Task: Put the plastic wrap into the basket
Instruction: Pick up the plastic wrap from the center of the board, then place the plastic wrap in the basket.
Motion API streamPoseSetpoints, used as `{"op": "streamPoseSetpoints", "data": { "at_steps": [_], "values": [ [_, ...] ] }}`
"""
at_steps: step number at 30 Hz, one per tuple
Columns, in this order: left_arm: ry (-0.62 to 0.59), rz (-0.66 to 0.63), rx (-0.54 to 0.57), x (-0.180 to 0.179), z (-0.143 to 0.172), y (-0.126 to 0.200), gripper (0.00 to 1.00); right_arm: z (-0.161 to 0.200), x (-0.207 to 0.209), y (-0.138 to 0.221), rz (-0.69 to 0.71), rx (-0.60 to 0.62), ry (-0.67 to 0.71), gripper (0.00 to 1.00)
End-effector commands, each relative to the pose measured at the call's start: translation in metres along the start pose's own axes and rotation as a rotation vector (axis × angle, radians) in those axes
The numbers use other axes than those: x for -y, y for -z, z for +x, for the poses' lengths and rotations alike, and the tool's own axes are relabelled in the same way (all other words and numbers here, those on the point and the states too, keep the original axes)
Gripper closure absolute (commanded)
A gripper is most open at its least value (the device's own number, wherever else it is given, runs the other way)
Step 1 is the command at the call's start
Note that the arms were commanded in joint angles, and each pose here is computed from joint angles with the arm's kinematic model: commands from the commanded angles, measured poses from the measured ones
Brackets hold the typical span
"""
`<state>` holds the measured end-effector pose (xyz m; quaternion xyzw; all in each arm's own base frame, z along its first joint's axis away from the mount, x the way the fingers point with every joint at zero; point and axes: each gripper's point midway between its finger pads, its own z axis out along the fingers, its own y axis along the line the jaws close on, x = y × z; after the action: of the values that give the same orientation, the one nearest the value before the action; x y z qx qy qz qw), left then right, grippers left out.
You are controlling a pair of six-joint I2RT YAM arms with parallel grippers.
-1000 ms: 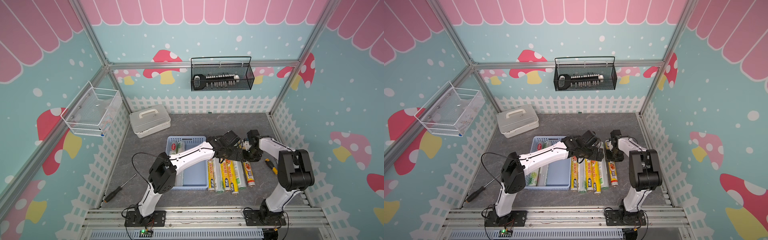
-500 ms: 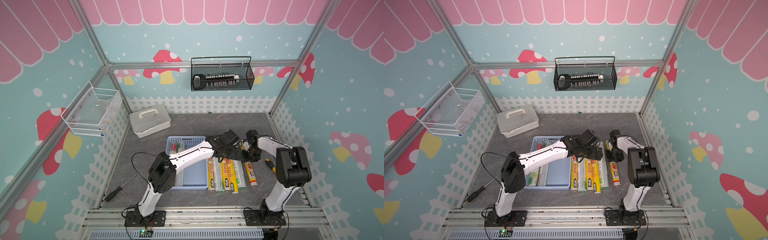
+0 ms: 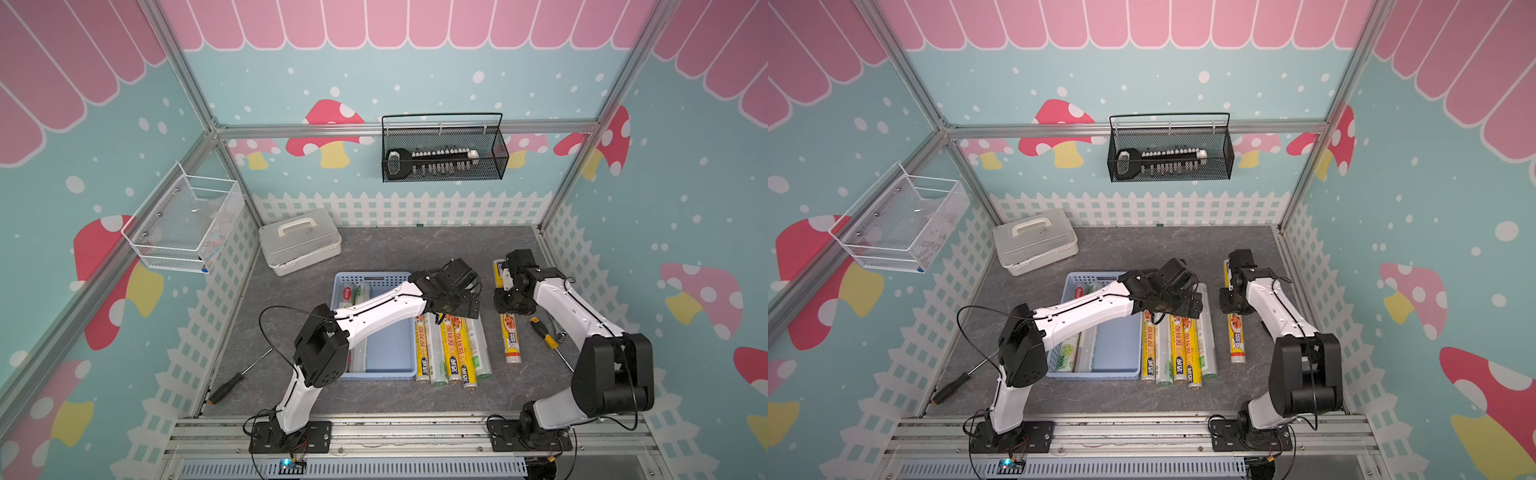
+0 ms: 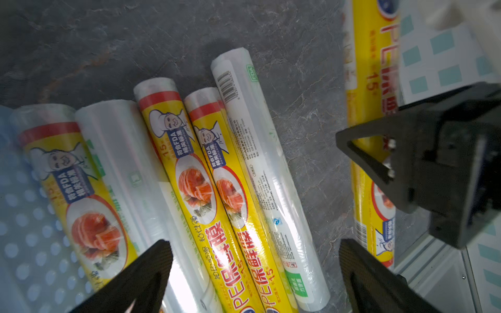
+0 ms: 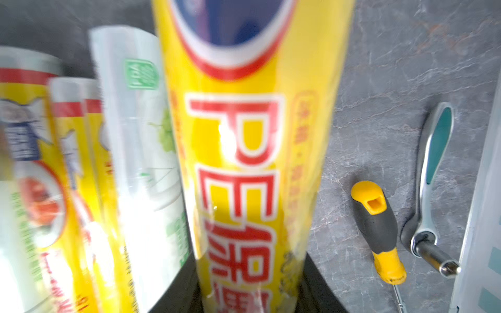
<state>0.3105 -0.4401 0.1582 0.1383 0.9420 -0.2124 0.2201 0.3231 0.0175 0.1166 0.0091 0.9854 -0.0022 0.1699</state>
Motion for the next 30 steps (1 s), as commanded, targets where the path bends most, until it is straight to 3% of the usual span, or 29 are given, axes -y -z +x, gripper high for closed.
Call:
{"op": "streamPoseSetpoints", "data": {
  "at_steps": [1, 10, 18, 26, 30],
  "values": [
    [-0.012, -0.038, 0.096, -0.009, -0.018, 0.03, 0.01, -0.001, -0.019, 0.024, -0.128, 0.06, -0.05, 0.78],
    [0.016, -0.06, 0.239, -0.025, -0.027, 0.059, 0.01, -0.009, -0.074, 0.074, -0.49, 0.178, -0.137, 0.79],
    [0.091, -0.14, 0.455, -0.067, -0.036, 0.109, 0.01, -0.014, -0.113, 0.093, -0.73, 0.208, -0.204, 0.79],
    [0.179, -0.192, 0.665, -0.111, -0.026, 0.145, 0.01, -0.027, -0.168, 0.102, -0.869, 0.198, -0.17, 0.79],
    [0.151, -0.199, 0.663, -0.128, -0.02, 0.147, 0.01, -0.027, -0.207, 0.099, -0.885, 0.156, -0.117, 0.79]
  ]
}}
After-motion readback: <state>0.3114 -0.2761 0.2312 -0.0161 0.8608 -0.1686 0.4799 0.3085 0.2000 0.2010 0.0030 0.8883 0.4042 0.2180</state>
